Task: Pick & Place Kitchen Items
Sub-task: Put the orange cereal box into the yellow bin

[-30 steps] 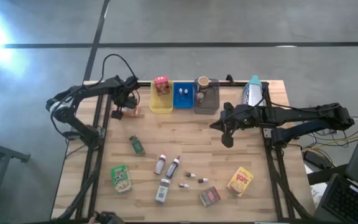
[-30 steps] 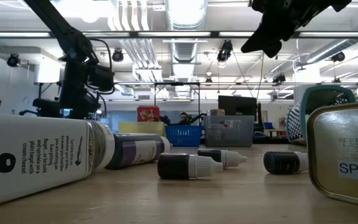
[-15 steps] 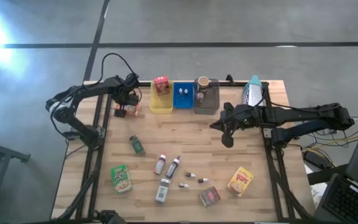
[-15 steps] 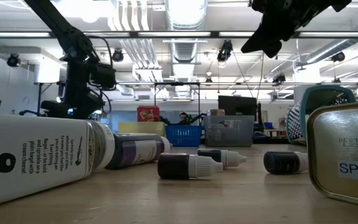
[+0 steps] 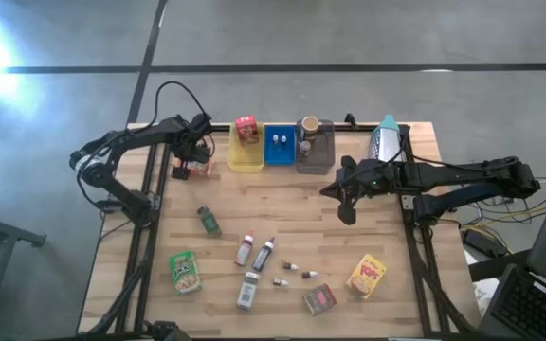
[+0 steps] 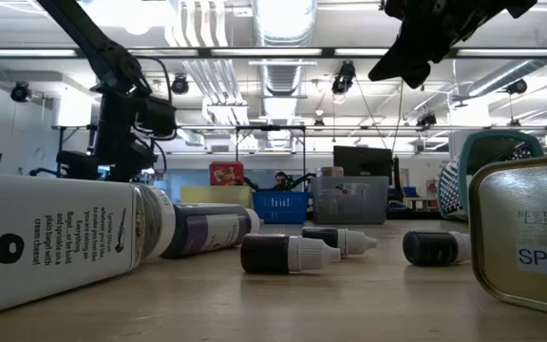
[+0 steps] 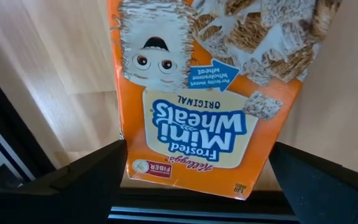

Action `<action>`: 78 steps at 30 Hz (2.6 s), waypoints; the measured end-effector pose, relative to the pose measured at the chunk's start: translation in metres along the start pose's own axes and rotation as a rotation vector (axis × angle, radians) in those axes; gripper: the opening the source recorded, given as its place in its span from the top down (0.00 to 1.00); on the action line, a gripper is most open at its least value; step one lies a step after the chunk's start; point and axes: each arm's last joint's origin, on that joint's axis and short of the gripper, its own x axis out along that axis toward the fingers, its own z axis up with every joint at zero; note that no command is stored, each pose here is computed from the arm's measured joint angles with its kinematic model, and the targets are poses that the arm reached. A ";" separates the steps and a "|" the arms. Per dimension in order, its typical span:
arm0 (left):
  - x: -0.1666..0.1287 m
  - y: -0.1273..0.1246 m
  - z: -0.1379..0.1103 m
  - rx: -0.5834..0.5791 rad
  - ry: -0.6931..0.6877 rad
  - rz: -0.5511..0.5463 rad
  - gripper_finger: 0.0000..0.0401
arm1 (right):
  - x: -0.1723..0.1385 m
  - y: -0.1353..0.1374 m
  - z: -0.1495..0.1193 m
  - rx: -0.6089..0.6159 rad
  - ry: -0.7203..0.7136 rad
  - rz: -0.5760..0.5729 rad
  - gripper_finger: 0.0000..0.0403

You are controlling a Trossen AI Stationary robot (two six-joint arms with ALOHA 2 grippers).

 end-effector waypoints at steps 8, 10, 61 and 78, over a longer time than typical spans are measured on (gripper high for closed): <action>-0.001 0.000 -0.001 -0.002 0.004 0.009 0.01 | 0.000 0.000 0.000 0.002 0.000 0.000 0.98; -0.001 0.000 -0.001 -0.002 0.004 0.009 0.01 | 0.000 0.000 0.000 0.004 0.000 0.000 0.98; -0.063 -0.024 -0.026 -0.098 -0.355 -0.005 0.00 | 0.000 0.000 0.000 0.004 0.001 0.006 0.98; -0.068 -0.024 -0.029 -0.120 -0.369 0.060 0.00 | -0.004 -0.005 0.003 0.114 -0.066 -0.180 0.98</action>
